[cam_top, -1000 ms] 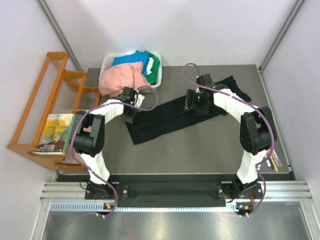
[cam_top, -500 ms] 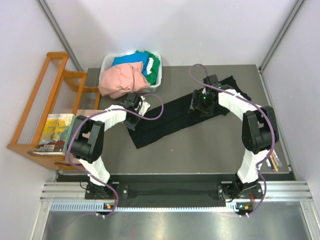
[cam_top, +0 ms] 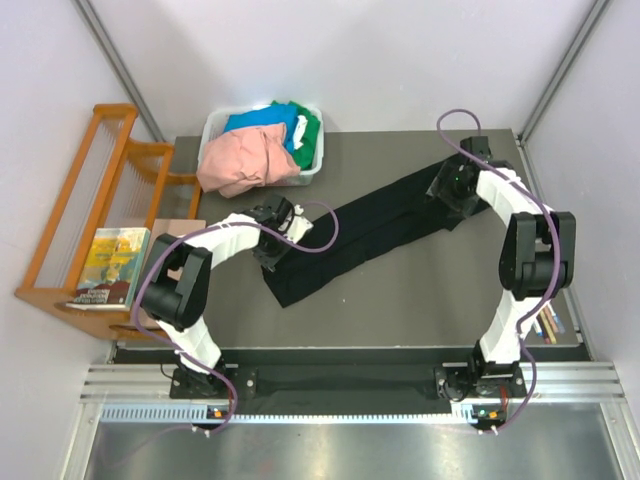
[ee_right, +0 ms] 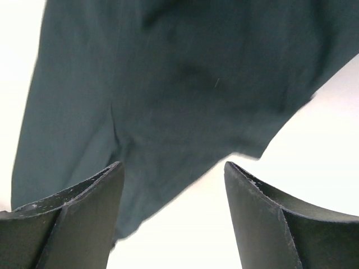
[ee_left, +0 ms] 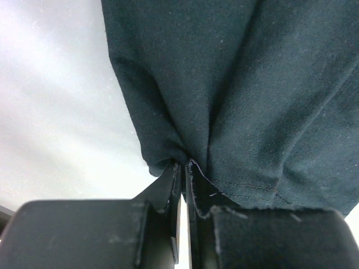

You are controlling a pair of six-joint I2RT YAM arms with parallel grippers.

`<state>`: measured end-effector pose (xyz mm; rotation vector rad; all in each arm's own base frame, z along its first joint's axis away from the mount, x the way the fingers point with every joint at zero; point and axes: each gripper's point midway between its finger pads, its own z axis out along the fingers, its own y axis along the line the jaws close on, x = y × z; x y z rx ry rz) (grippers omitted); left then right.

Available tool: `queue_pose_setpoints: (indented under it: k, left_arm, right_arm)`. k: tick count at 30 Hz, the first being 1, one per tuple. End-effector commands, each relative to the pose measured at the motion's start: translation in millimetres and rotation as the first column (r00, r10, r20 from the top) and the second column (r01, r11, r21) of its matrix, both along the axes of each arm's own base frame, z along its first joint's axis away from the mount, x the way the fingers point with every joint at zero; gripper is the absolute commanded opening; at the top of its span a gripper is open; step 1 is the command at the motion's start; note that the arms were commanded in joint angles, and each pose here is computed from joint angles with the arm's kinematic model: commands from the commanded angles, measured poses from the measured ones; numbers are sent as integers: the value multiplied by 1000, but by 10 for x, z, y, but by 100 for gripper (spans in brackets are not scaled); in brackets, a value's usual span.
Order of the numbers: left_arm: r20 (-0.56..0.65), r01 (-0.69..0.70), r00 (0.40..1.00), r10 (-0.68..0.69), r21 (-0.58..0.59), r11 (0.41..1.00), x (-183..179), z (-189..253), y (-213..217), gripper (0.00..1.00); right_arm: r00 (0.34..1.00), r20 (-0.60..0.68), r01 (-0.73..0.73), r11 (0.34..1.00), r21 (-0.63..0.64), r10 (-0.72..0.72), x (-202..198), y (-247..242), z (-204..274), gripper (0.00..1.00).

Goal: Fold and stack the t-shirts
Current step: Fold the tshirt

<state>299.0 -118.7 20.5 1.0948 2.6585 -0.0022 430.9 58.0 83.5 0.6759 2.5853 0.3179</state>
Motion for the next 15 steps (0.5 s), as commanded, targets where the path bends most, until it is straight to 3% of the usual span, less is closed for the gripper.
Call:
queue_pose_setpoints:
  k: [1, 7, 15]
  left_arm:
    - [-122, 35, 992, -38, -22, 999, -342, -39, -22, 6]
    - [-126, 45, 991, -46, -13, 999, -322, -10, -18, 6]
    - [-143, 71, 987, -75, -32, 997, -339, 107, -53, 6]
  right_arm:
    - [994, 53, 104, 992, -76, -100, 319, -286, 4, 72]
    - [997, -26, 74, 997, 7, -74, 629, -170, -370, 71]
    - [958, -70, 280, 960, 18, -278, 822, -782, -629, 70]
